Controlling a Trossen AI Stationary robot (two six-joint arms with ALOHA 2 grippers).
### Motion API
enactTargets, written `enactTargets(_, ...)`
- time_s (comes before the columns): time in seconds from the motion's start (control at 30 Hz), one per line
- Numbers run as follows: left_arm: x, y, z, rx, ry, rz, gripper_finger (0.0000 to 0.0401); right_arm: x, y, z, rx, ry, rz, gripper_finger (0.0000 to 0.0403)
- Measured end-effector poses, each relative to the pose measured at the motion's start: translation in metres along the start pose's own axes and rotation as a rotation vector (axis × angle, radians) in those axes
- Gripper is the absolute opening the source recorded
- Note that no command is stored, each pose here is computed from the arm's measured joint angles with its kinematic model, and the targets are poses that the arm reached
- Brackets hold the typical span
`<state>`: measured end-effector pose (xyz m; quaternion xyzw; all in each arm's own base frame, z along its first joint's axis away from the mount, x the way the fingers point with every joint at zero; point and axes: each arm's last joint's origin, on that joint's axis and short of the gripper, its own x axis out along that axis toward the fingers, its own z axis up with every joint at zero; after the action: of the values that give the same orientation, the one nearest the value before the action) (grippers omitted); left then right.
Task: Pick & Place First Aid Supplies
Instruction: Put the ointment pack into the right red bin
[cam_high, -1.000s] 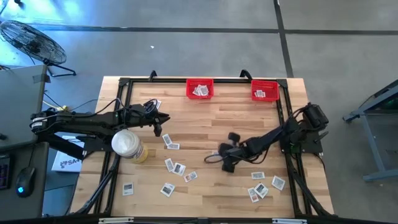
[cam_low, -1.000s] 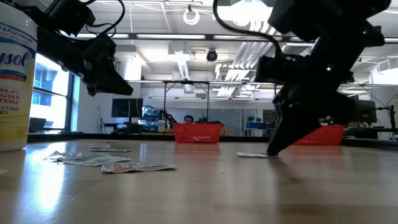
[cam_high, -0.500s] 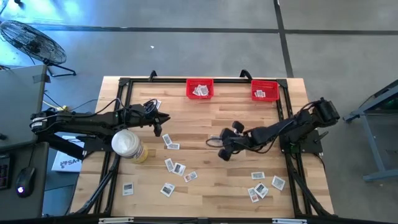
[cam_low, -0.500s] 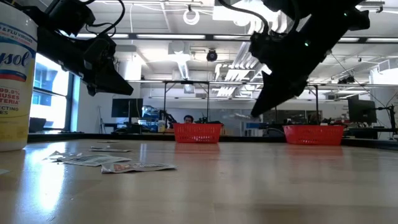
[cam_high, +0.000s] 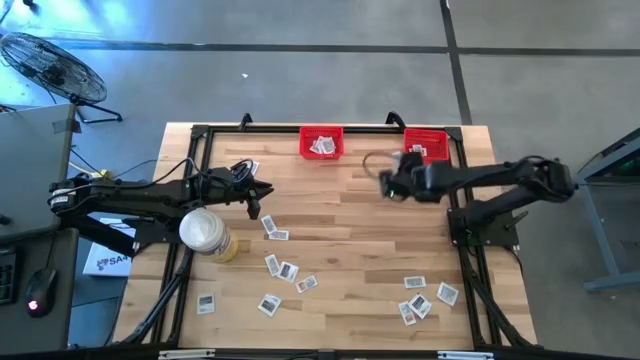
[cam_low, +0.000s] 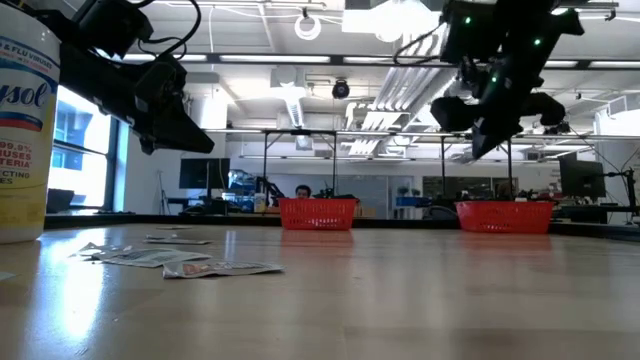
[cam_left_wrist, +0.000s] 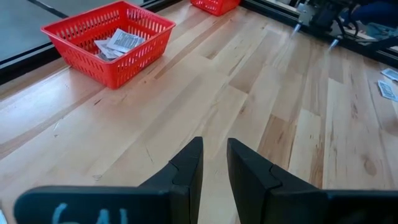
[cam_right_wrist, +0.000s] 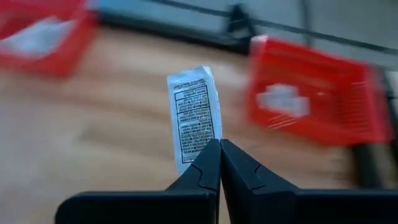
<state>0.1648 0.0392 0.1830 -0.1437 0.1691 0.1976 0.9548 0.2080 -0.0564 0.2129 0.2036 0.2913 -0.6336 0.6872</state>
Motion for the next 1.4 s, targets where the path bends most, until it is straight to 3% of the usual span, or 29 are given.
enactTargets(0.27,0.0,0.0,0.0,0.0,0.0,0.0,0.0071,0.06,-0.041,0.043,0.035,0.127,-0.218,0.0)
enactTargets(0.6,0.0,0.0,0.0,0.0,0.0,0.0,0.0071,0.118,-0.053,0.055,0.089,0.244,-0.235,0.0007)
enactTargets(0.83,0.0,0.0,0.0,0.0,0.0,0.0,0.0071,0.131,-0.053,0.05,0.102,0.281,-0.262,0.0044)
enactTargets(0.97,0.0,0.0,0.0,0.0,0.0,0.0,0.0071,0.12,-0.054,0.055,0.077,0.29,-0.181,0.0071)
enactTargets(1.13,0.0,0.0,0.0,0.0,0.0,0.0,0.0071,0.079,-0.048,0.056,0.02,0.292,-0.029,0.0084)
enactTargets(1.4,0.0,0.0,0.0,0.0,0.0,0.0,0.0071,-0.009,-0.002,0.006,-0.146,0.396,0.367,0.0072)
